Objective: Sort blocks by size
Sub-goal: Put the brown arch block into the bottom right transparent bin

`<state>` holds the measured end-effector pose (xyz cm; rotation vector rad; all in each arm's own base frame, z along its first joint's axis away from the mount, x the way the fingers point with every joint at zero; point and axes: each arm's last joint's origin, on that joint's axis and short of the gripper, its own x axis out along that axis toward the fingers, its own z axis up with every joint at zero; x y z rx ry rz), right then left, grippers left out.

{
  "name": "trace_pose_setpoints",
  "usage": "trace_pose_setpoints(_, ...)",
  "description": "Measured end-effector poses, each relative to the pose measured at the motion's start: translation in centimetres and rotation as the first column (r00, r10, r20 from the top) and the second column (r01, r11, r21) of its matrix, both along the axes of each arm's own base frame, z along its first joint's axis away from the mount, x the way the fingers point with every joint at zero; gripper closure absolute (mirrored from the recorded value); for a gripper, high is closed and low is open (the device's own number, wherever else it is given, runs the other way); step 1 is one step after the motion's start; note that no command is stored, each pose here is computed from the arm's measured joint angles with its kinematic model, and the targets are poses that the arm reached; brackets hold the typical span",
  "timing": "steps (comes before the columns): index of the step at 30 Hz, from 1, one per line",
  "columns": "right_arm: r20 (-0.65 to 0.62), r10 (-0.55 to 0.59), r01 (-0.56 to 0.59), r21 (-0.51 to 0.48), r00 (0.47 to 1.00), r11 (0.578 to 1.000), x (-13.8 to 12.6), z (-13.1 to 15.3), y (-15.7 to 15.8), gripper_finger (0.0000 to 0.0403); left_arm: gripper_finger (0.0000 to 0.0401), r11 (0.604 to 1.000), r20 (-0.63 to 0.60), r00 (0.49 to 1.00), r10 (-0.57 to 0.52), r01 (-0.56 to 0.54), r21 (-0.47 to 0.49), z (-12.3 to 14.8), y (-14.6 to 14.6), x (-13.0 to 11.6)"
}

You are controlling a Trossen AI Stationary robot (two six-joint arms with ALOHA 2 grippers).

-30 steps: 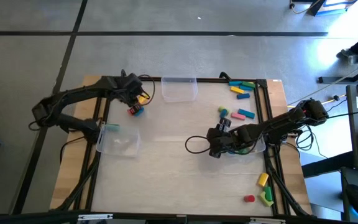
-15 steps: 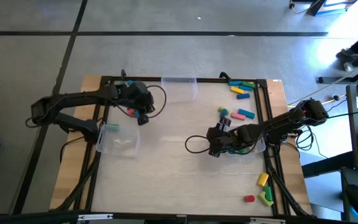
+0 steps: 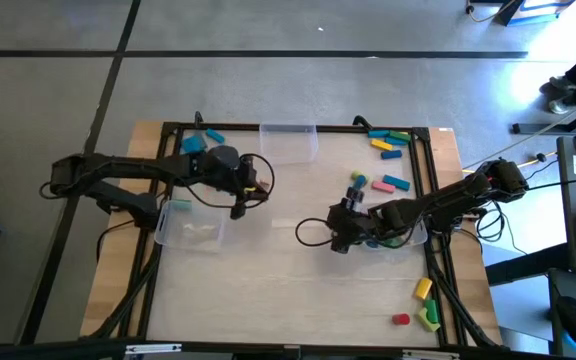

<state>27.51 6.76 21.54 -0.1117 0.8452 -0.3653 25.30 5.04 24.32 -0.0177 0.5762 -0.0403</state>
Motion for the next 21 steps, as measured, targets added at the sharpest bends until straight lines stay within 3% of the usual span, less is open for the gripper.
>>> trace_pose_setpoints(4, 0.113, 0.108, -0.103, -0.054, 0.988, 0.993, 1.2, 1.0, 0.4, 0.0169, 0.0364, 1.0, 0.073, 0.997, -0.009, 0.012, -0.029, -0.1, -0.9, 0.4)
trace_pose_setpoints(11, 0.221, 0.285, -0.211, -0.305, 0.933, 0.929, 2.7, 3.1, 0.7, 0.0169, 0.0358, 0.994, 0.19, 0.982, -0.008, 0.03, -0.109, 0.6, -2.3, 1.0)
trace_pose_setpoints(16, 0.197, 0.391, -0.256, -0.488, 0.899, 0.834, 3.7, 3.6, 0.9, 0.0169, 0.0364, 0.985, 0.307, 0.952, -0.015, 0.066, -0.157, 1.8, -3.4, 1.5)
trace_pose_setpoints(21, 0.133, 0.479, -0.285, -0.657, 0.867, 0.698, 5.5, 2.8, 1.4, 0.0169, 0.0364, 0.976, 0.392, 0.92, -0.016, 0.099, -0.192, 2.7, -4.2, 1.7)
